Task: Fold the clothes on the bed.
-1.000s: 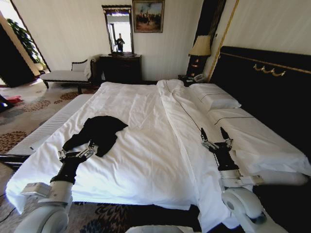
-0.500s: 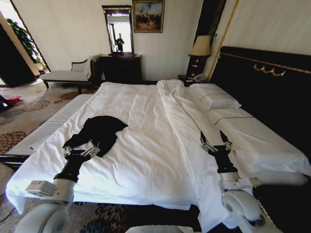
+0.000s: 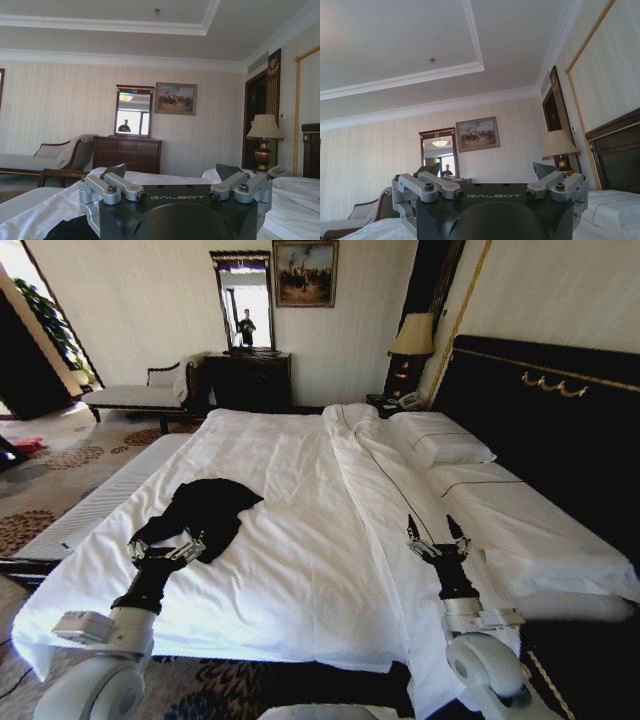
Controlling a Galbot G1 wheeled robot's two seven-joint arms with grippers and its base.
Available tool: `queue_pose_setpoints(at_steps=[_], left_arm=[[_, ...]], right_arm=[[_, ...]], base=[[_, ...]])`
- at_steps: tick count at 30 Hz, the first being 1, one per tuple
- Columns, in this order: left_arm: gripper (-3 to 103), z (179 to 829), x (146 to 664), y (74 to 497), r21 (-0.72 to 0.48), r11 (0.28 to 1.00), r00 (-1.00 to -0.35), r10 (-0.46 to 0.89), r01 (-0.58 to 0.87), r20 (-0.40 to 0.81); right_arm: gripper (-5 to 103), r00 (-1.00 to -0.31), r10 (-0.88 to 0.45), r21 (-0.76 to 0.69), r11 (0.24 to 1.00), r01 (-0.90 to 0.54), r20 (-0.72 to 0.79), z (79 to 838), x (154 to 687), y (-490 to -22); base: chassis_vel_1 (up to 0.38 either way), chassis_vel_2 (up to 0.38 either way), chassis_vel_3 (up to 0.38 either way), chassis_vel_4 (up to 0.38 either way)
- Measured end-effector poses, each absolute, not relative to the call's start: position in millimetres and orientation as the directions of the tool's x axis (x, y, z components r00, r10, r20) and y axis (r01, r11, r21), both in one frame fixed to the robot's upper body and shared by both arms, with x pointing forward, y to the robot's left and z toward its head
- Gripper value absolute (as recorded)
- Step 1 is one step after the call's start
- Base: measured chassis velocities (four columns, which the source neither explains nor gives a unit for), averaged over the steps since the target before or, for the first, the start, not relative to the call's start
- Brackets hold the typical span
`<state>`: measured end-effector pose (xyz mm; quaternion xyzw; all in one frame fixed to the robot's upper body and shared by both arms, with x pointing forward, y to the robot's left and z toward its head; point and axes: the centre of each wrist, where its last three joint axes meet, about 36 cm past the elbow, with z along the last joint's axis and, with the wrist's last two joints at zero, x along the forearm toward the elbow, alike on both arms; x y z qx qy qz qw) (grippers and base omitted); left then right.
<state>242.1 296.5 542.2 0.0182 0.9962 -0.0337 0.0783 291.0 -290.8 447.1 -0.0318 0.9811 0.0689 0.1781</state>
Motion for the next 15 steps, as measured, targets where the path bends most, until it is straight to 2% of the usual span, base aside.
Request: queue_pose_setpoints(at_steps=[15], left_arm=[[100,537,251,301,-0.058,0.997,-0.987,0.034,0.044,-0.157]], right_arm=[[100,-0.938,0.000,0.182,0.981,-0.067,-0.346,431,303,-281]], base=[[0.003,0.002,-0.003,-0.001]])
